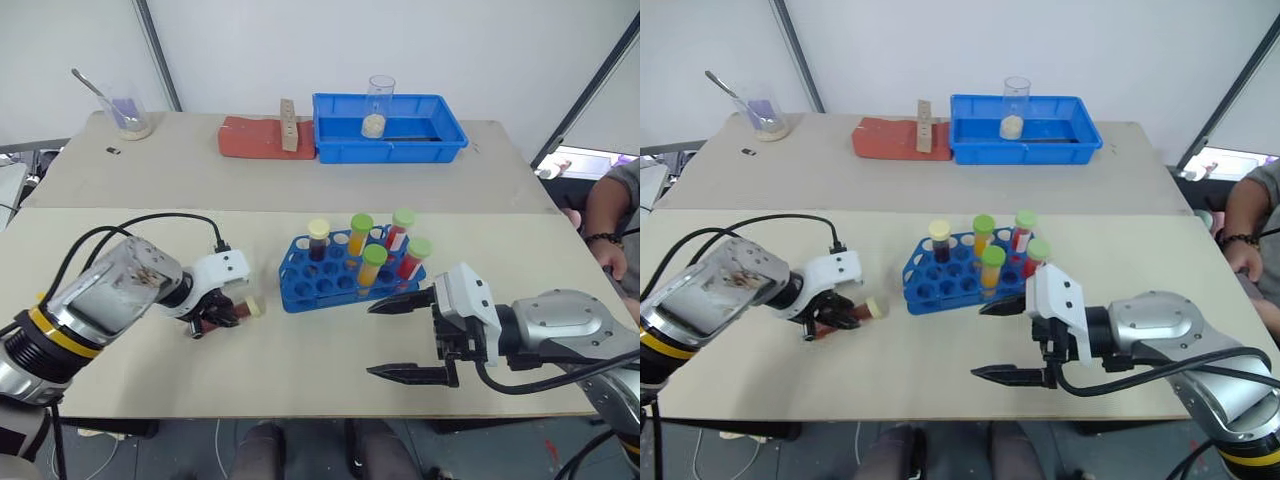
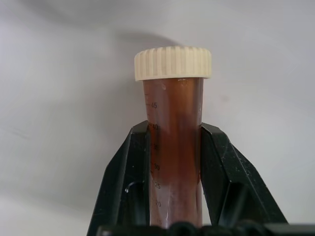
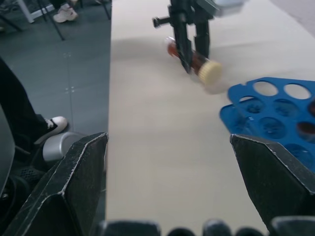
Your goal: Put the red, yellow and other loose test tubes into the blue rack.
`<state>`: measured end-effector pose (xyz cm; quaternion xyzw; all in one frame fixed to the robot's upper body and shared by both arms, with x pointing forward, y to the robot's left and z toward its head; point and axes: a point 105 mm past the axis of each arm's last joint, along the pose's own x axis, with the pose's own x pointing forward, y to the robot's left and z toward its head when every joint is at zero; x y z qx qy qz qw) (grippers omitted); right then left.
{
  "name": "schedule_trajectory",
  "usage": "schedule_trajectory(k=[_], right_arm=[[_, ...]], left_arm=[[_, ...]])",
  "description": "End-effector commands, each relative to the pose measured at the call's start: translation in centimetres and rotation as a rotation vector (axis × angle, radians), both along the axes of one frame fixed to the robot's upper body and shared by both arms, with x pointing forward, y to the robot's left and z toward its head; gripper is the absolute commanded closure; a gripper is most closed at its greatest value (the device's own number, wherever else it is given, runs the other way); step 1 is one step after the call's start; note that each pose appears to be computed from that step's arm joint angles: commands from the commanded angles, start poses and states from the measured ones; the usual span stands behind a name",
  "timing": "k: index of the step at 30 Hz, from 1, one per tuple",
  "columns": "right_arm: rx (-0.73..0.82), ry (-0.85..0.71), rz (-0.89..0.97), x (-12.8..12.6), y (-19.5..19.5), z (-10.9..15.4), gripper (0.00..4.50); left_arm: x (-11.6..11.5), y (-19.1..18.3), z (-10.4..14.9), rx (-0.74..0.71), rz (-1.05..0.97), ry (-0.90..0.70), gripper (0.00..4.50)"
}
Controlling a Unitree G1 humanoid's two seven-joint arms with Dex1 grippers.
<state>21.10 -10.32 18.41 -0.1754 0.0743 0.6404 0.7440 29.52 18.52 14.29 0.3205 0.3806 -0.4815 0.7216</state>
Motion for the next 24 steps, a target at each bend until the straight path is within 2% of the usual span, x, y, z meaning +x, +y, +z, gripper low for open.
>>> schedule_trajectory(k=[1,4,7,12,18,24], right_arm=[[-0.002,-0.049,-0.047,0.2,-1.1,1.1,0.08],[0.0,-0.06,-0.083,0.3,-1.8,1.4,0.08],[0.001,-0.081,-0.113,0.2,-2.1,1.6,0.08],[0.031,-0.116,-0.178,0.5,-1.7,2.0,0.08],[0.04,-0.149,-0.257,0.8,-1.5,1.9,0.08],[0.034,-0.135,-0.304,0.8,-1.8,1.7,0.08]], left_arm=[[-0.2,-1.7,6.2,-0.194,-0.197,-0.115,3.6],[-1.2,-3.1,8.0,-0.337,-0.307,-0.14,3.6],[-1.2,-5.0,9.0,-0.484,-0.338,-0.206,3.6],[-0.1,-8.9,8.1,-0.73,-0.27,-0.364,3.6],[1.8,-11.1,7.2,-0.858,-0.152,-0.557,3.6],[2.6,-12.9,6.1,-0.937,-0.069,-0.604,3.6]])
